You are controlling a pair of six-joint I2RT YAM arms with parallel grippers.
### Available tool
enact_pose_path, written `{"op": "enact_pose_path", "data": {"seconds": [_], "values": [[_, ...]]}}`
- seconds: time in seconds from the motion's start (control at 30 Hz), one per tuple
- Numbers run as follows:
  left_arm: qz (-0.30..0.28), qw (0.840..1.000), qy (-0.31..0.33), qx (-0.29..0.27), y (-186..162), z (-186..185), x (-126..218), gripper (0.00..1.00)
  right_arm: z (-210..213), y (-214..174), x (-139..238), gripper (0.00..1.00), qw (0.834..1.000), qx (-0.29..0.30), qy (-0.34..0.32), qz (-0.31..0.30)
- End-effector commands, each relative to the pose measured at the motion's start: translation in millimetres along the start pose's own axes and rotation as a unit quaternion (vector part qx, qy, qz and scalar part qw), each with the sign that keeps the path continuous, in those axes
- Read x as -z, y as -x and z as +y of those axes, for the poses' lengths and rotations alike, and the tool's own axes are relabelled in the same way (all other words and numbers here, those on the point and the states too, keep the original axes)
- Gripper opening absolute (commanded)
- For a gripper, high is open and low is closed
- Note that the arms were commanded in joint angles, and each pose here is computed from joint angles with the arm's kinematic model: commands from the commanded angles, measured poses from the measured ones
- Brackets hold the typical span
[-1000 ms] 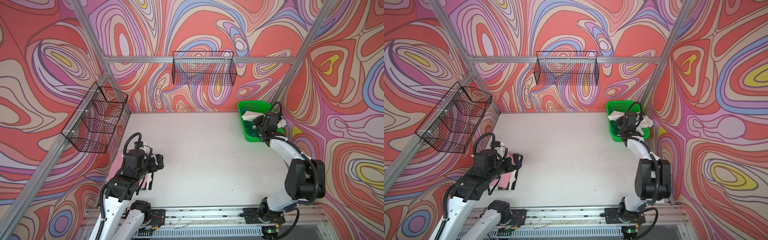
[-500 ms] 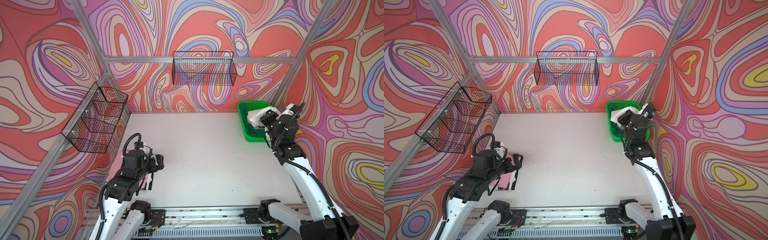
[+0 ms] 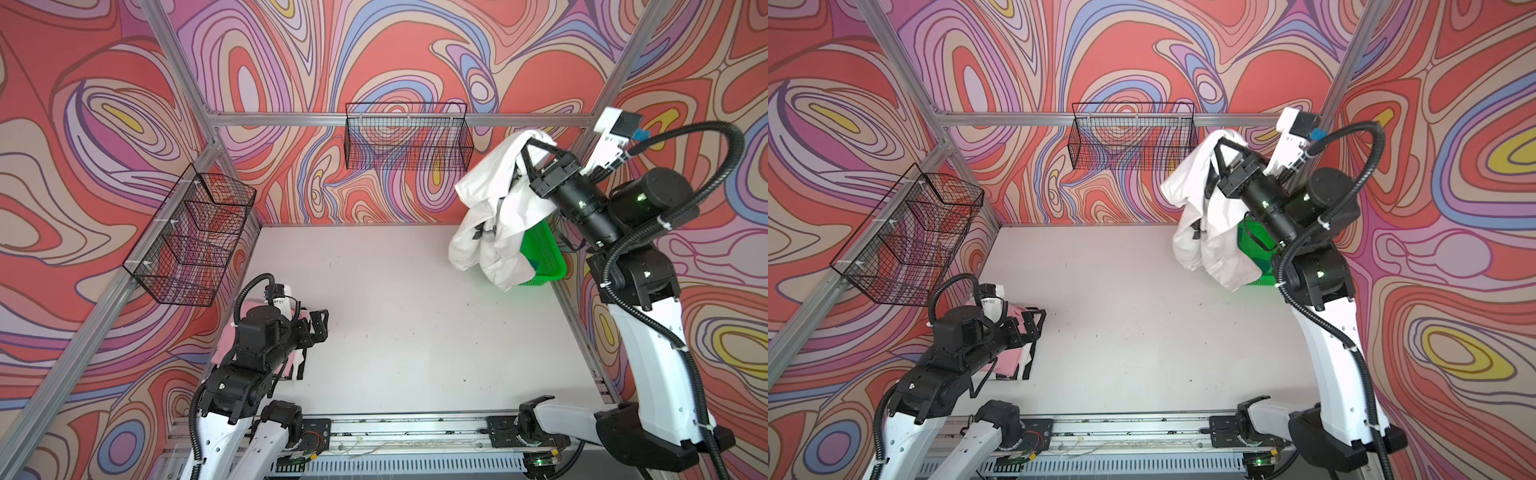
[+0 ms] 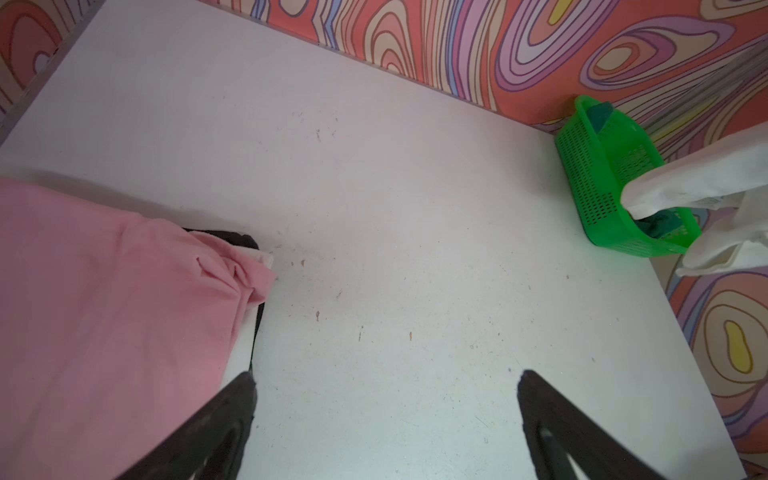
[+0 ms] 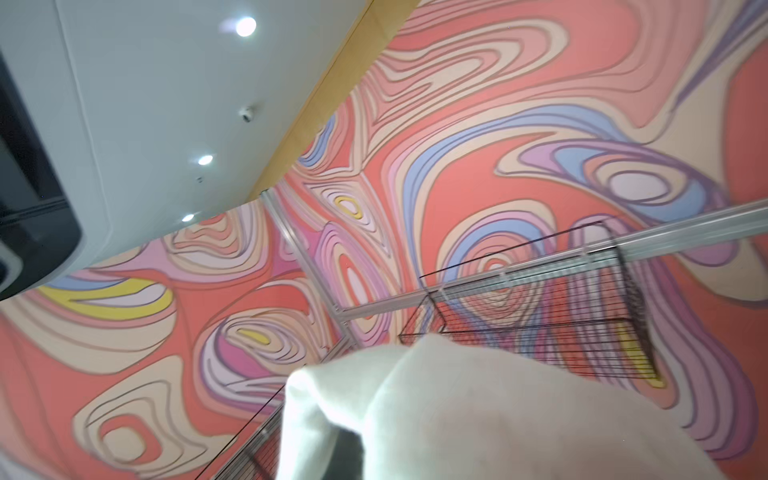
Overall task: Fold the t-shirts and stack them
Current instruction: 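Lift the white t-shirt out of the basket with the right gripper, then lower the white t-shirt onto the table center with the right gripper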
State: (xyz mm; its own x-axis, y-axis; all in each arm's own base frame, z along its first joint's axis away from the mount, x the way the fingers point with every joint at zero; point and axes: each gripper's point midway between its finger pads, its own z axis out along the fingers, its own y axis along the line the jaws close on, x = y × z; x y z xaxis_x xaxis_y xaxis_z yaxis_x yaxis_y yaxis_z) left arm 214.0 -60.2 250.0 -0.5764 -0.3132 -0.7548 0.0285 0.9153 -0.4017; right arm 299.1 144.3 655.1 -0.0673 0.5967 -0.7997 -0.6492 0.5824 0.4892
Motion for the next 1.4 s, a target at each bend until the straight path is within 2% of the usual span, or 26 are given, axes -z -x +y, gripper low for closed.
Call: {"op": "enact_pose_path", "data": {"seconds": [0.0, 0.13, 0.3, 0.4, 0.7, 0.9, 1.0, 1.07, 1.17, 1.23, 1.33, 1.37], "values": [[-0.021, 0.997, -0.071, -0.018, 9, -26, 4, 1.0, 46, -13, -12, 0.0, 0.992, -0.043, 0.097, 0.063], [-0.029, 0.986, -0.157, -0.046, 17, -59, 10, 1.0, 50, -18, -19, 0.0, 0.991, -0.049, 0.101, 0.067], [-0.018, 0.957, -0.281, -0.072, 12, -102, 23, 1.0, 31, -52, -19, 0.0, 0.989, -0.071, 0.097, 0.09], [-0.012, 0.945, -0.313, -0.098, 3, -114, 23, 1.0, 34, -68, -19, 0.0, 0.984, -0.08, 0.112, 0.11], [0.005, 0.93, -0.324, -0.171, -14, -136, 5, 1.0, 55, -95, -15, 0.0, 0.972, -0.088, 0.156, 0.155], [-0.017, 0.938, -0.302, -0.17, -1, -143, -7, 1.0, 60, -111, -10, 0.0, 0.962, -0.104, 0.175, 0.18], [-0.038, 0.948, -0.267, -0.17, 9, -134, -11, 1.0, 59, -131, 0, 0.0, 0.953, -0.126, 0.194, 0.197], [-0.053, 0.963, -0.216, -0.155, 14, -117, -19, 1.0, 40, -156, 8, 0.0, 0.955, -0.129, 0.162, 0.214], [-0.074, 0.98, -0.135, -0.124, 22, -86, -21, 1.0, 3, -212, 32, 0.0, 0.952, -0.141, 0.103, 0.251], [-0.087, 0.986, -0.096, -0.109, 26, -69, -18, 1.0, -15, -253, 57, 0.0, 0.95, -0.147, 0.067, 0.266], [-0.1, 0.99, -0.056, -0.085, 28, -51, -13, 1.0, -42, -334, 96, 0.0, 0.927, -0.146, -0.006, 0.346], [-0.103, 0.991, -0.043, -0.079, 29, -46, -12, 1.0, -42, -362, 112, 0.0, 0.917, -0.152, -0.011, 0.368]]}}
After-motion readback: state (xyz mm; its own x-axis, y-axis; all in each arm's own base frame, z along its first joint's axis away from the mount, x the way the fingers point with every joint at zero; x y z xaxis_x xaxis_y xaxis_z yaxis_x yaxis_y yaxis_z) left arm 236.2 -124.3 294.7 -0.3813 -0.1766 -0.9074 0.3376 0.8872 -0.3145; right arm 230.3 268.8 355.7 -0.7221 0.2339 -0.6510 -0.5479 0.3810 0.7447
